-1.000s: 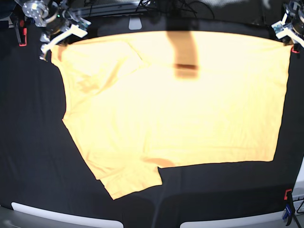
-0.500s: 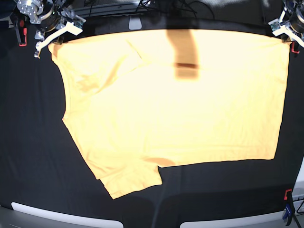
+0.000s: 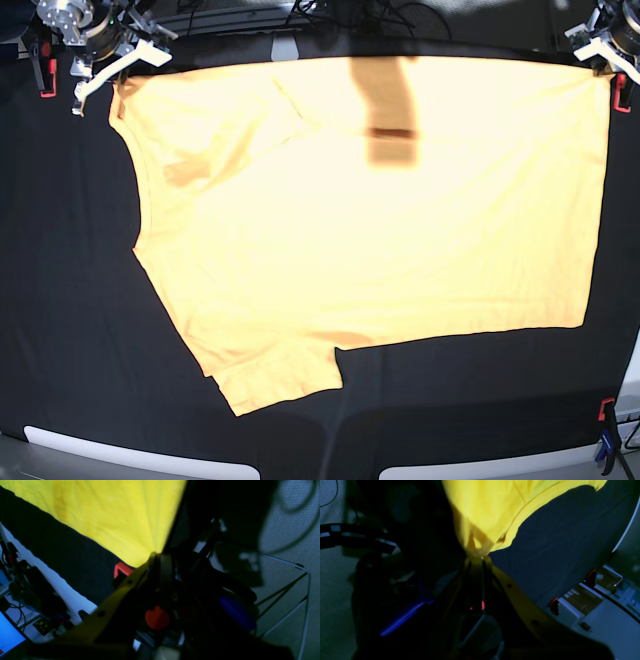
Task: Layout the t-shirt on the table in an organized manner, then fold the t-shirt properly
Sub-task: 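Pull the shirt's shoulder edge taut with both grippers and release, then reach both grippers down to the shirt's hem corners and grasp them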
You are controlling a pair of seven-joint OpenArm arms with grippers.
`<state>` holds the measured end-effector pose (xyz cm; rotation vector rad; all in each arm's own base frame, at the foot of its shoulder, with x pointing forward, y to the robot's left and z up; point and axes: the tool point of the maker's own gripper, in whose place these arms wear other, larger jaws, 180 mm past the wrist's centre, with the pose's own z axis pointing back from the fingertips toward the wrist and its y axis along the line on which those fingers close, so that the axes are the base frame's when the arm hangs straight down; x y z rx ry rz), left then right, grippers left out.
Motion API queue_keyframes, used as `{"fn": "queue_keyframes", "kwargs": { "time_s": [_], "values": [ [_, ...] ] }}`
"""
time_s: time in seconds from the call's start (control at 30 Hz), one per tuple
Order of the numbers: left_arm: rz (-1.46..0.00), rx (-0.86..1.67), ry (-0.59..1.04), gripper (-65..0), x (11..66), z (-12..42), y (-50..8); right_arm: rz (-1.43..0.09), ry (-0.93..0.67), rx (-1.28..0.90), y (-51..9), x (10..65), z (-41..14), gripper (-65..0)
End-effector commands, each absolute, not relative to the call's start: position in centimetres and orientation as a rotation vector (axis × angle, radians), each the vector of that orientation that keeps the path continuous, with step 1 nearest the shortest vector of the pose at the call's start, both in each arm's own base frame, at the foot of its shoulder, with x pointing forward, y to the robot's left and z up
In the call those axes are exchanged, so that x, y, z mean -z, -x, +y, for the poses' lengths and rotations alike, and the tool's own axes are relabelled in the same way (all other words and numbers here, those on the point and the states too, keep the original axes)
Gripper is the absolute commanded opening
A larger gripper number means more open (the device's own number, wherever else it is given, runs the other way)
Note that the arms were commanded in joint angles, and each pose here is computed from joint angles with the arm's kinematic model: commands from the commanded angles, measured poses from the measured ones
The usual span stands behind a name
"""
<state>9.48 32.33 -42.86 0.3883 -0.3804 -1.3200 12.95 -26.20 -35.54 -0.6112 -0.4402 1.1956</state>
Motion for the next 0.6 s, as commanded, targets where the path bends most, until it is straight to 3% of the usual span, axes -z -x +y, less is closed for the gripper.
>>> {"fn": "queue_keyframes", "kwargs": {
  "time_s": [0.0,0.57],
  "values": [
    [-0.356,1.337,-0.404,-65.0,42.6,33.1,-9.4,-0.449,0.634,-1.210,-13.4,34.9,-26.4,-65.0],
    [-0.334,1.332,-0.420,-65.0,42.6,33.5,-9.3,-0.411,0.584,-1.235,-11.1,35.3,-25.7,-65.0]
  ]
}}
